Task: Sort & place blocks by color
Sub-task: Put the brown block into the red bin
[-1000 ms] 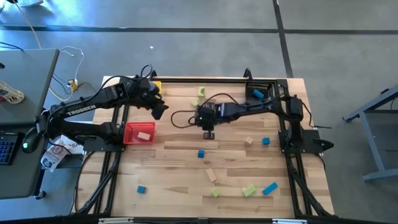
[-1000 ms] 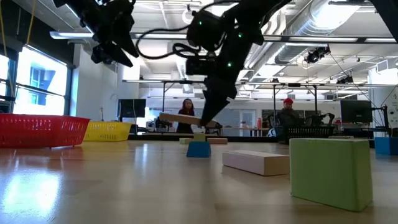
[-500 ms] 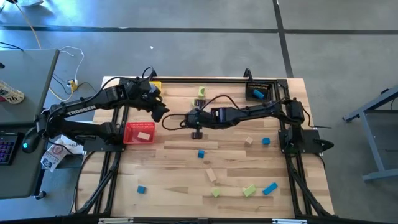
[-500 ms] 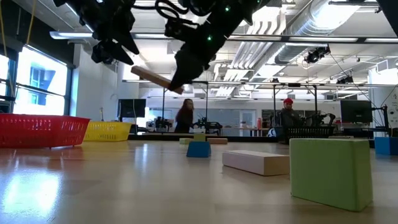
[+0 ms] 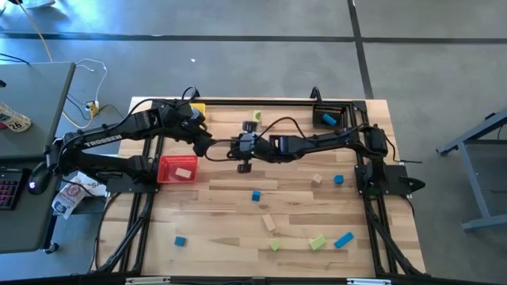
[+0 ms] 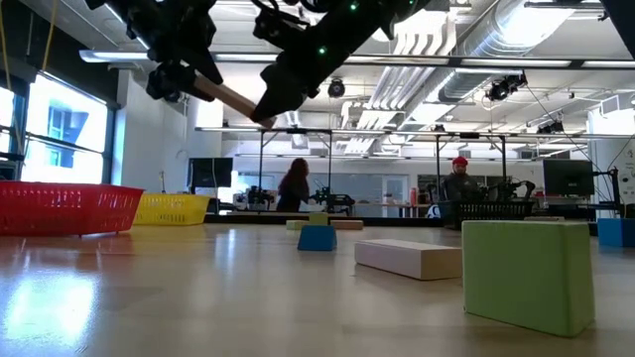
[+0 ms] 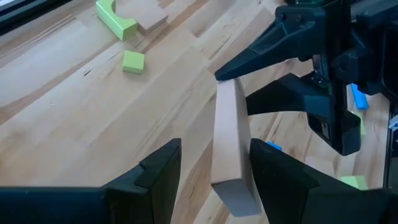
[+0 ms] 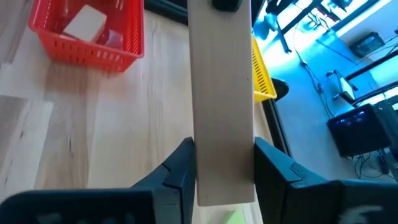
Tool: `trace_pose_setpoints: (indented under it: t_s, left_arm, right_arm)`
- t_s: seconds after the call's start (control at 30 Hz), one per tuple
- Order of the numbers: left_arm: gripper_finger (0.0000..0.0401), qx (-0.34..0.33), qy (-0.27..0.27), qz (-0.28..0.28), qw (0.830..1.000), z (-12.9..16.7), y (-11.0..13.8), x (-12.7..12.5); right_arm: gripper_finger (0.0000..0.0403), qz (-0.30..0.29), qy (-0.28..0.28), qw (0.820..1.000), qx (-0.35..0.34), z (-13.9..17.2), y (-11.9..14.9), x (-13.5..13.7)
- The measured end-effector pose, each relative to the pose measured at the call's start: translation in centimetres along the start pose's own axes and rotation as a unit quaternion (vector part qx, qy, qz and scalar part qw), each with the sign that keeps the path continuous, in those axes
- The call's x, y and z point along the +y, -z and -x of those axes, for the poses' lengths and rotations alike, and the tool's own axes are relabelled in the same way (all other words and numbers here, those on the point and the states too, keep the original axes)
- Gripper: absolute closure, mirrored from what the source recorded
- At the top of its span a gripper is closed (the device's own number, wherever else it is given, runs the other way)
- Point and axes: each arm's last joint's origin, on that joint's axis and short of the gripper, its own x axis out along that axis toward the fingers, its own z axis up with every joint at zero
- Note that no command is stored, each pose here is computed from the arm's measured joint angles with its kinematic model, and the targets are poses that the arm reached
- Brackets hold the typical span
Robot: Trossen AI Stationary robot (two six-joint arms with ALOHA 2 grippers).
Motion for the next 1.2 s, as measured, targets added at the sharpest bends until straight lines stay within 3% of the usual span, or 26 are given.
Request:
trace_pose_setpoints:
  t_s: [0.2,0.6,0.87,1.07,1.2]
  left_arm:
    - [0.0243,-0.002,0.005,-0.010,1.000,0.00,-0.06,-0.05]
    - [0.0332,-0.013,0.018,-0.036,0.999,0.01,-0.31,-0.18]
    - [0.0345,-0.020,0.023,-0.065,0.997,0.02,-0.46,-0.25]
    - [0.0350,-0.002,0.023,-0.073,0.997,0.07,-0.10,-0.18]
    - [0.0350,0.017,0.016,-0.071,0.997,0.52,0.48,-0.09]
  right_arm:
    - [0.0306,0.005,0.020,1.000,0.001,0.00,-0.08,-0.15]
    - [0.0306,0.019,0.048,0.999,0.007,0.00,-0.12,-0.37]
    - [0.0304,0.020,0.050,0.998,0.010,0.02,-0.09,-0.39]
    - [0.0213,0.017,0.043,0.999,0.007,0.03,-0.10,-0.37]
    - [0.0182,0.011,0.043,0.999,0.008,0.11,-0.16,-0.20]
